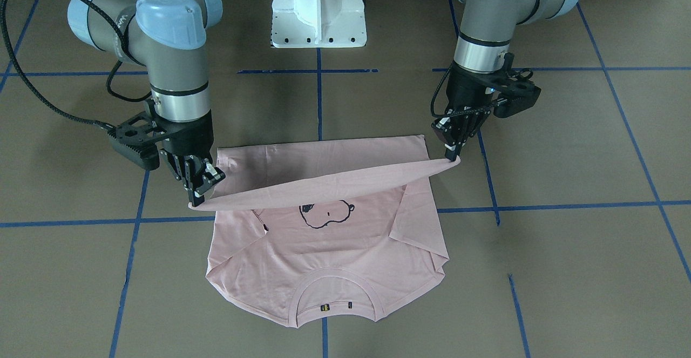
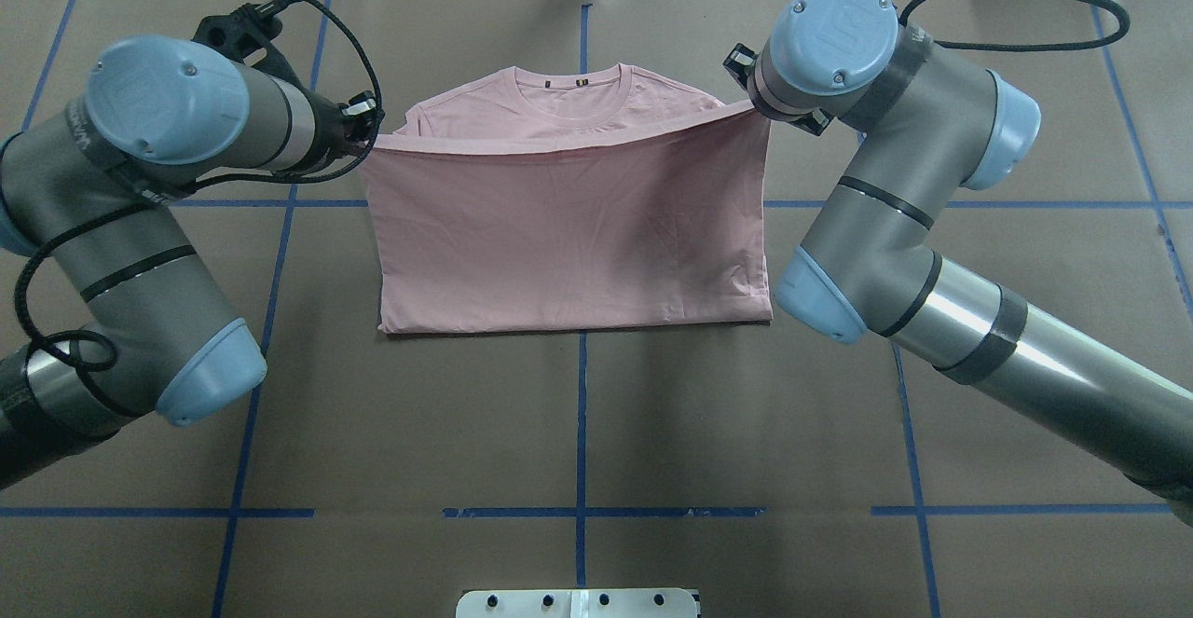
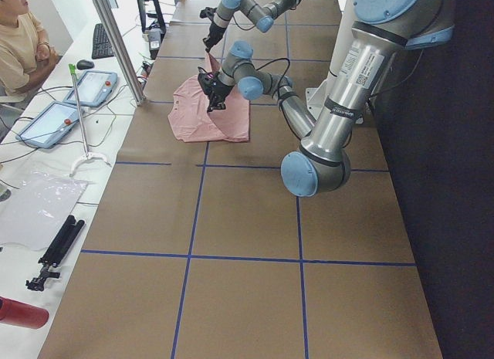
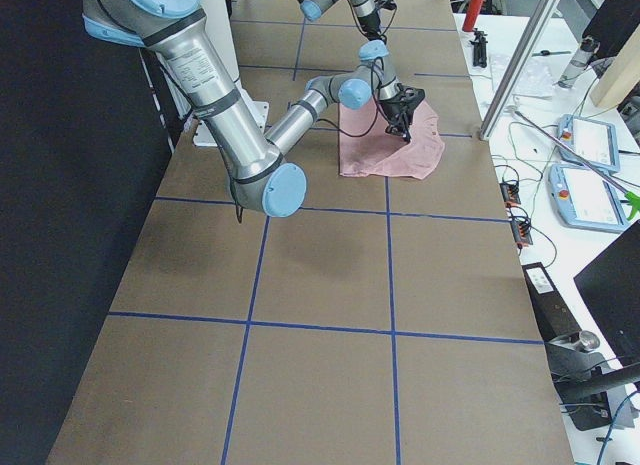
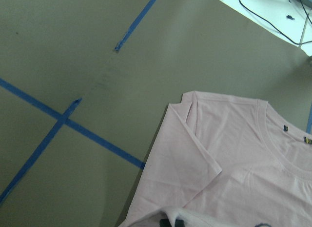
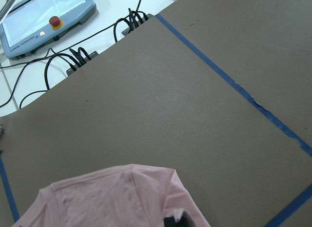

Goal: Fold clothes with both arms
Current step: 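Lift the hem with both grippers and fold it toward the collar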

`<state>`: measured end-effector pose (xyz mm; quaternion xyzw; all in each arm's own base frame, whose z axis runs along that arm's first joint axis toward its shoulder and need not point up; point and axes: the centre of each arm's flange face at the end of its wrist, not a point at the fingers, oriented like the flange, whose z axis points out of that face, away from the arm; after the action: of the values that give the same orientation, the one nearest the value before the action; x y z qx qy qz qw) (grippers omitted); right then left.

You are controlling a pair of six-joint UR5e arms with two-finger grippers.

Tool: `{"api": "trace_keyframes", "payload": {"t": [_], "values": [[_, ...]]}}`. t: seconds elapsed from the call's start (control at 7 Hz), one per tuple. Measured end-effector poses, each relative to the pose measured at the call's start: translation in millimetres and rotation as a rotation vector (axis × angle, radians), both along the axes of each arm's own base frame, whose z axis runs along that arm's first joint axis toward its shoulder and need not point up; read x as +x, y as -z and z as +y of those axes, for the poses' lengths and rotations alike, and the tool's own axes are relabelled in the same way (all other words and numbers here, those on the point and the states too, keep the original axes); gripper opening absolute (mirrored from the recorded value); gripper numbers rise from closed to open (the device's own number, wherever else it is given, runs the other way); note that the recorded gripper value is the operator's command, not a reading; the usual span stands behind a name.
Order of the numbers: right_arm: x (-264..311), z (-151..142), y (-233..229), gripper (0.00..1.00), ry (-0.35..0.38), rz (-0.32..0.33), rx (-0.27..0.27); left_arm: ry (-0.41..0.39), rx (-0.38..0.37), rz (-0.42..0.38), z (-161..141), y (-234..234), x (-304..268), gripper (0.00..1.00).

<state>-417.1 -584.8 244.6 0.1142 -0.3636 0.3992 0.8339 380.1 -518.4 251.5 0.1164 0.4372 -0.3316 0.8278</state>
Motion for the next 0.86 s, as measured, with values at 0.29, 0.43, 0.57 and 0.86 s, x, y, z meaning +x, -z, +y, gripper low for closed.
{"api": "trace_keyframes", "payload": {"t": [0.29,0.43,0.57,0.86], "values": [[-9,-33,-2,0.0,-0.016,0.008,-0.003,0.012,0.029,-0.012,-28,-9,0,0.0],[-15,-44,-12,0.0,-0.015,0.01,-0.001,0.007,0.043,-0.024,-40,-19,3,0.0],[-25,-53,-26,0.0,-0.013,0.009,0.004,0.004,0.058,-0.019,-50,-28,10,0.0],[-49,-63,-46,0.0,0.004,0.024,-0.006,0.003,0.069,-0.009,-68,-46,29,0.0]]}}
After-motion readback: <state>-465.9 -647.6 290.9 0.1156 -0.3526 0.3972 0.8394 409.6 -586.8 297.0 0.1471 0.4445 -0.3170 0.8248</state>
